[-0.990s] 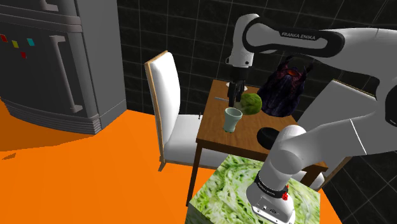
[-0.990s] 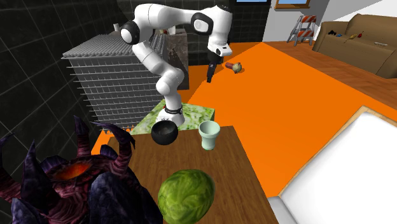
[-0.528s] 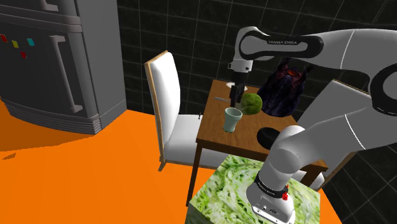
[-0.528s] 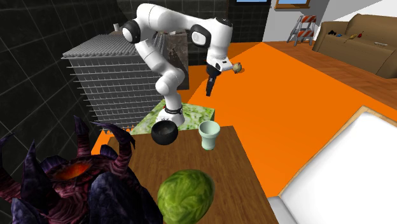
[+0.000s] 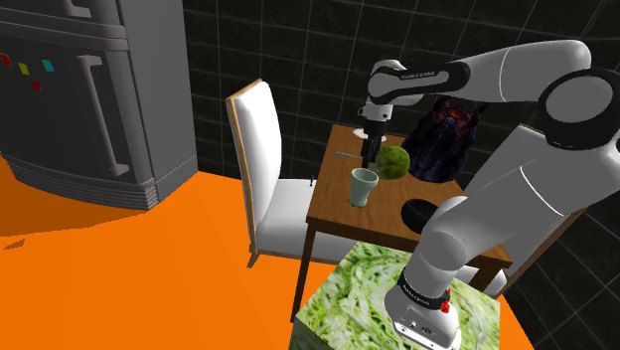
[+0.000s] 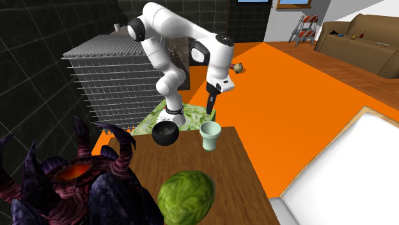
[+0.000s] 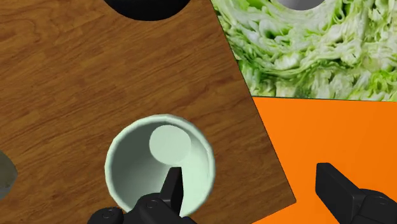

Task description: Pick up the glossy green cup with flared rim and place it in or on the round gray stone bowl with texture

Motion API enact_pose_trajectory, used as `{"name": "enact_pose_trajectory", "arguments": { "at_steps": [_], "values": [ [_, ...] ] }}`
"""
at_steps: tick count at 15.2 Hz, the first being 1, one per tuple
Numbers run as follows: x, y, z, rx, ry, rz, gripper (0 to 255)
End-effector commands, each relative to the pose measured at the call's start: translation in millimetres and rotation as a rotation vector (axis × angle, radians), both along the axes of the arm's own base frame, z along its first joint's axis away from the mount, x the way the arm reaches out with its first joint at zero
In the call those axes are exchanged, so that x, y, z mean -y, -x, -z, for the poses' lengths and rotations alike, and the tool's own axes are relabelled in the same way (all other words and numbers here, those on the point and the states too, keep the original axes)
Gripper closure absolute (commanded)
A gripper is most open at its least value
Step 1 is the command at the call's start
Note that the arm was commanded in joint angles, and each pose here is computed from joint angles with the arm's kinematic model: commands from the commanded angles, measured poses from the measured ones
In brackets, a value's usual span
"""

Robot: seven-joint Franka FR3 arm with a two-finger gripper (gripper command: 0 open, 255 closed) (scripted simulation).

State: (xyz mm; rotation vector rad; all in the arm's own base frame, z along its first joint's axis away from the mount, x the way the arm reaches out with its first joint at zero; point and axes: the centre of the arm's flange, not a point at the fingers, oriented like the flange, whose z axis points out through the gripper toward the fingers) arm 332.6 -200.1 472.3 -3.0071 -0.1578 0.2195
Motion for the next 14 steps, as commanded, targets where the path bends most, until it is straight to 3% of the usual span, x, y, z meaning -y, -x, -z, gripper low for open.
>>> {"name": "enact_pose_trajectory", "arguments": {
  "at_steps": [1,9,14],
  "values": [
    [24,-7,14,0.002,-0.004,-0.003,0],
    [116,-33,64,0.007,-0.023,-0.012,0],
    [117,-31,87,0.007,-0.024,-0.013,0]
  ]
}}
